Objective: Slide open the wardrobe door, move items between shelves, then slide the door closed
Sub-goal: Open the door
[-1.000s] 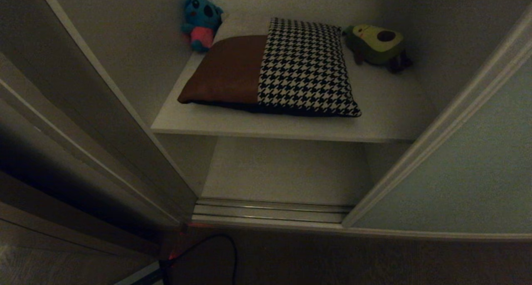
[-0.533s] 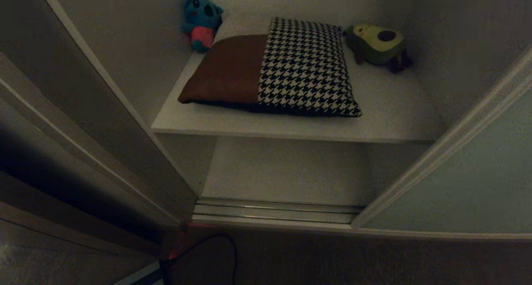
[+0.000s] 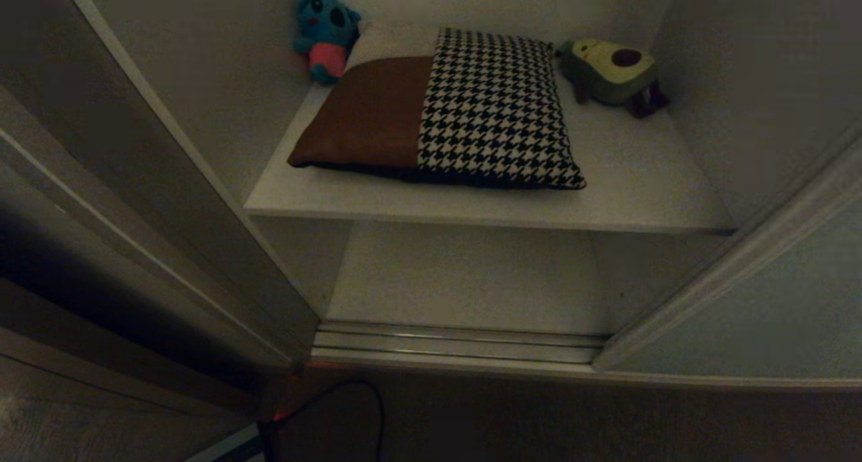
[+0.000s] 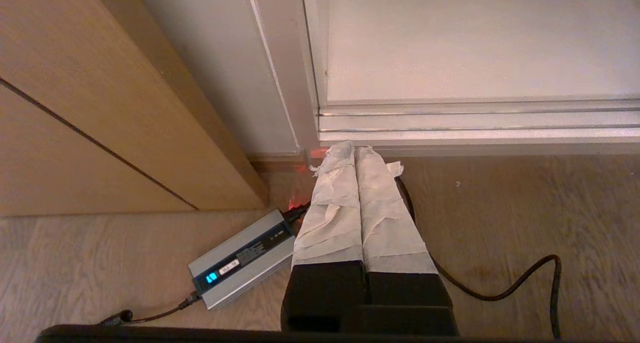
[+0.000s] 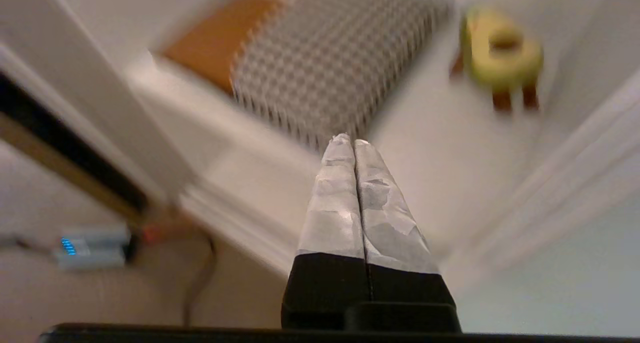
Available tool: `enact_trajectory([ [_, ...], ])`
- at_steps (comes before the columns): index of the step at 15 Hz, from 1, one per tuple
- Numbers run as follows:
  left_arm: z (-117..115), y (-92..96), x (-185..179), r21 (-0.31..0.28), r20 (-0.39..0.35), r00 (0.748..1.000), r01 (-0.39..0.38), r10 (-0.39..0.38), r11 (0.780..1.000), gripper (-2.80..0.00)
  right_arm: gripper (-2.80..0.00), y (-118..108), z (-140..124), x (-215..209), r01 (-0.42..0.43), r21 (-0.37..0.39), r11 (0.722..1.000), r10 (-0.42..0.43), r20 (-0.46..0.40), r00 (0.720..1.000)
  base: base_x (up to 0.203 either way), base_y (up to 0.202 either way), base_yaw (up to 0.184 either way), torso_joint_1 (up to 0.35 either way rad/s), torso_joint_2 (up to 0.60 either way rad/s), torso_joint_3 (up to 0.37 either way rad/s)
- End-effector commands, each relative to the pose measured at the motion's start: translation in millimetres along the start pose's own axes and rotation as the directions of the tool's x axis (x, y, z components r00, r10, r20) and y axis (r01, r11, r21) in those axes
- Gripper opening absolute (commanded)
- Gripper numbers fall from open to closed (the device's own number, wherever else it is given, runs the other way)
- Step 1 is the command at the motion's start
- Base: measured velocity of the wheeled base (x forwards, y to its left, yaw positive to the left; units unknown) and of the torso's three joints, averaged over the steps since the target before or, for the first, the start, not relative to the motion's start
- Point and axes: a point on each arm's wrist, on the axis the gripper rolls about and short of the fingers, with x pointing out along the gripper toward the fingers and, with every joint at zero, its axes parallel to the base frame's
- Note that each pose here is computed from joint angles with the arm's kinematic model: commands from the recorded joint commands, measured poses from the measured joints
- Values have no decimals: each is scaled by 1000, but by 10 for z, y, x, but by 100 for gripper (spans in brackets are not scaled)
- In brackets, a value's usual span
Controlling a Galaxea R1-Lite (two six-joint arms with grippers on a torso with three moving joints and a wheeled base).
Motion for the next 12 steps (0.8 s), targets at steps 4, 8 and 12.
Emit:
enact_trajectory([
  [4, 3, 0, -1, 0, 1, 1000, 0, 0, 1000, -280, -280, 219, -779, -513, 69, -10, 998, -70, -135, 988, 0, 0, 0, 0, 0, 0],
  [8, 2, 0, -1, 1, 1, 1000, 0, 0, 1000, -280, -280, 391, -1610, -767, 112, 17, 994, -104, -261, 960, 0, 0, 0, 0, 0, 0],
  [12, 2, 0, -1, 0, 1, 1000, 0, 0, 1000, -280, -280, 529, -2297, -960, 198, 7, 980, -186, -306, 934, 0, 0, 0, 0, 0, 0],
])
